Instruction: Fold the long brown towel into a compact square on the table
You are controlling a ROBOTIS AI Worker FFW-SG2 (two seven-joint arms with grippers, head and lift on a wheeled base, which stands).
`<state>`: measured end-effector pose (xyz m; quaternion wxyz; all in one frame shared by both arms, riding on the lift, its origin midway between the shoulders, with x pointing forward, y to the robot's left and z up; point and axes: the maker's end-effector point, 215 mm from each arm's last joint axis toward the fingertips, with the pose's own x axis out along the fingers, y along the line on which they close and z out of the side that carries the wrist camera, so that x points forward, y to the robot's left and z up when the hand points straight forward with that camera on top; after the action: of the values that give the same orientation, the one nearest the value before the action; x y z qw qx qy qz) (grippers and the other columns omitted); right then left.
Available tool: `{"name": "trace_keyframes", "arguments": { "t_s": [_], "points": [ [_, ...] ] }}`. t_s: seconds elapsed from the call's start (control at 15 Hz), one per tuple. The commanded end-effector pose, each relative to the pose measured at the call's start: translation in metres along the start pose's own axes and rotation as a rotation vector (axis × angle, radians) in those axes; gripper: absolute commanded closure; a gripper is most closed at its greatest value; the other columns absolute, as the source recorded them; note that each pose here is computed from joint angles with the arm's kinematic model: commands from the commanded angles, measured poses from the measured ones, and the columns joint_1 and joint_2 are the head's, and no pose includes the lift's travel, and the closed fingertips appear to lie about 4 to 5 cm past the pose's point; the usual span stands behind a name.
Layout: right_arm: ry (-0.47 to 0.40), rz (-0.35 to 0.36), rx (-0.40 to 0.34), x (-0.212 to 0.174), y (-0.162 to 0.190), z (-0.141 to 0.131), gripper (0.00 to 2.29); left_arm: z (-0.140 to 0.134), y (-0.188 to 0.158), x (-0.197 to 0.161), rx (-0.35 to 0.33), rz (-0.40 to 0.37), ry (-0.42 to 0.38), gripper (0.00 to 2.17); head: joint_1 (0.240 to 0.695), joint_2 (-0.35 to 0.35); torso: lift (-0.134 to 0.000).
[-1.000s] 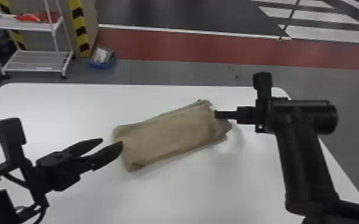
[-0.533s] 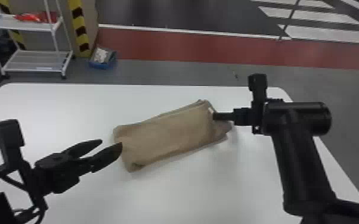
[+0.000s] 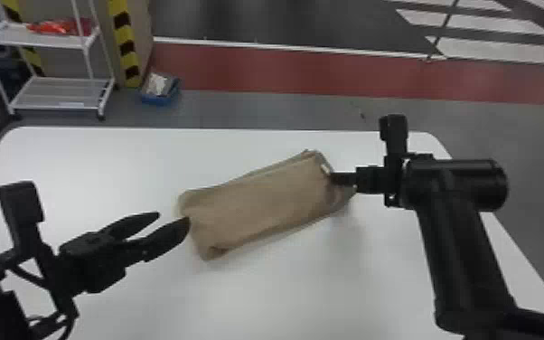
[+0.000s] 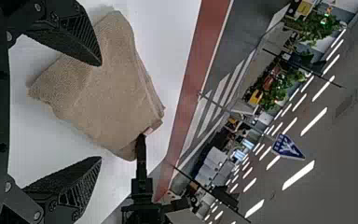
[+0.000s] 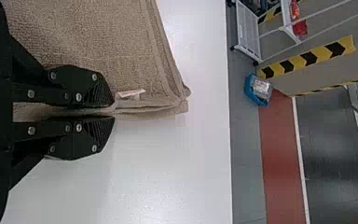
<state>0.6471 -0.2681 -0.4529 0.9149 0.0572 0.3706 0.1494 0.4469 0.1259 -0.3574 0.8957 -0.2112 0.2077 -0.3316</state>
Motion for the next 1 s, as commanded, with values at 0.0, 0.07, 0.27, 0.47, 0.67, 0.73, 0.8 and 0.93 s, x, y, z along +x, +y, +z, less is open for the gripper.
{"name": "trace_keyframes", "arguments": {
  "t_s": [0.0,0.07,0.27,0.47,0.67,0.73,0.8,0.93],
  "points": [
    [-0.013,0.013,0.02,-0.002,0.0,-0.001,1.43,0.0,-0.001,0.001,-0.003,-0.001,-0.002,0.2,0.695,-0.142,-0.124],
    [-0.026,0.022,0.029,-0.004,0.003,0.001,1.43,0.0,-0.001,0.001,-0.003,-0.001,-0.002,0.2,0.695,-0.142,-0.124],
    [-0.104,0.057,0.087,-0.029,0.007,0.027,1.43,0.001,0.001,-0.001,-0.003,0.003,-0.004,0.2,0.695,-0.141,-0.124],
    [-0.148,0.121,0.124,-0.05,0.028,0.046,1.43,0.0,0.002,-0.001,-0.005,0.005,-0.004,0.2,0.695,-0.14,-0.124],
    [-0.205,0.16,0.168,-0.067,0.032,0.06,1.43,-0.001,0.003,-0.002,-0.01,0.008,0.003,0.2,0.695,-0.13,-0.124],
    [-0.243,0.184,0.183,-0.074,0.036,0.072,1.43,0.001,0.004,-0.003,-0.008,0.01,0.0,0.2,0.695,-0.13,-0.124],
    [-0.305,0.193,0.167,-0.084,0.036,0.091,1.43,0.0,0.004,-0.004,-0.008,0.013,0.002,0.2,0.695,-0.131,-0.124],
    [-0.411,0.226,0.133,-0.105,0.042,0.128,1.43,0.002,0.002,-0.004,-0.002,0.012,0.002,0.2,0.695,-0.127,-0.124]
  ]
}}
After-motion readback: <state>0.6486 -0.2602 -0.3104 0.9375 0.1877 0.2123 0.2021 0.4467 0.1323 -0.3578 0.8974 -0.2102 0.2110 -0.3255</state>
